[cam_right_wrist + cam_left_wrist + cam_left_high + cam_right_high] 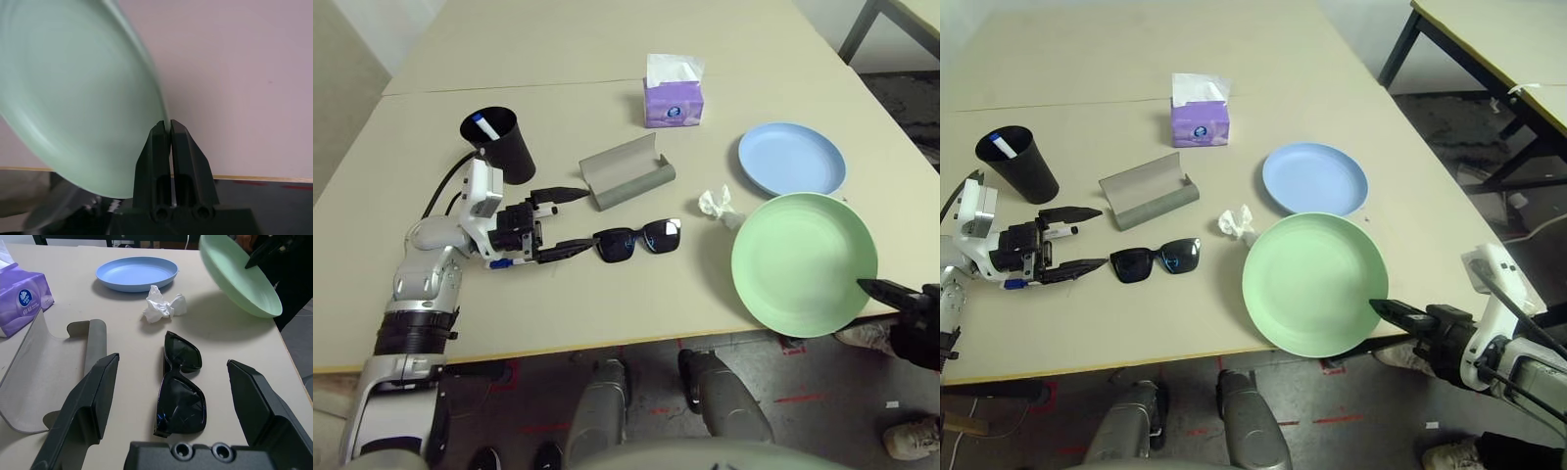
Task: Organize and tidy the items on the table.
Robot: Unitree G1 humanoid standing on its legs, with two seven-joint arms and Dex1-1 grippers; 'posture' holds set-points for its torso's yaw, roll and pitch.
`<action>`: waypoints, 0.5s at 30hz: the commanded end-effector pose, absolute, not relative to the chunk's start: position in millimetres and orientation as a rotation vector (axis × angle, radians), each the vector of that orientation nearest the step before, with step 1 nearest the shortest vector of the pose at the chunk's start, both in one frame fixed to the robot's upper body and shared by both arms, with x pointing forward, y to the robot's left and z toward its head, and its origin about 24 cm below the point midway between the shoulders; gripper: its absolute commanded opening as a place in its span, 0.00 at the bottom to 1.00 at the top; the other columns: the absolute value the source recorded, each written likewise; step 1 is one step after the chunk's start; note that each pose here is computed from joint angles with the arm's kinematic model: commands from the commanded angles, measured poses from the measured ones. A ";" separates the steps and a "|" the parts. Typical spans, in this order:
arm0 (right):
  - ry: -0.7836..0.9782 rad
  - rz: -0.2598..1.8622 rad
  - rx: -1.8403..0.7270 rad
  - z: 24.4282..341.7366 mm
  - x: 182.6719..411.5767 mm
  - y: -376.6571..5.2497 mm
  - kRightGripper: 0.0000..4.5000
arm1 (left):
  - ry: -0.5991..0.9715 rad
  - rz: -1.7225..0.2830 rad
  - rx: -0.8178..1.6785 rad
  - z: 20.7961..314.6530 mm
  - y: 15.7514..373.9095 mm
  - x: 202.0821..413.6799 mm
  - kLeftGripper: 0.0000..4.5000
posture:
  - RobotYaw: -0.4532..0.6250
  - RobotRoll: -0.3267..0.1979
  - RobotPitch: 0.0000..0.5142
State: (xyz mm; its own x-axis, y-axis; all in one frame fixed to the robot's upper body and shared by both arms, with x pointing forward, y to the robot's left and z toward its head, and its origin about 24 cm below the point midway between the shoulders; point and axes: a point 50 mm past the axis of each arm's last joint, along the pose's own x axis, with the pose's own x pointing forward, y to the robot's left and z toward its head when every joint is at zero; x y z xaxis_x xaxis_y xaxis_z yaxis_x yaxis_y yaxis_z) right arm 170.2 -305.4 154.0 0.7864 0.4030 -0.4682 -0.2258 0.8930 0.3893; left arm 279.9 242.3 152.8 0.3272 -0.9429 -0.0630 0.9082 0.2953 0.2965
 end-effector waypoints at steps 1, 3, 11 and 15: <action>0.531 0.347 0.351 174.7 178.5 -312.4 0.01 | -0.123 -1.239 0.308 150.3 242.7 280.9 1.00 | 0.20 0.62 0.34; 0.508 0.356 0.371 189.1 192.2 -317.1 0.01 | -0.123 -1.240 0.308 149.9 242.0 281.8 1.00 | 0.20 0.62 0.34; 0.557 0.393 0.298 228.8 247.2 -310.3 0.01 | -0.114 -1.237 0.317 143.2 243.1 276.1 1.00 | 0.23 0.62 0.36; 0.622 0.392 0.218 234.3 271.6 -304.1 0.01 | -0.114 -1.218 0.316 142.1 244.8 272.7 1.00 | 0.25 0.62 0.37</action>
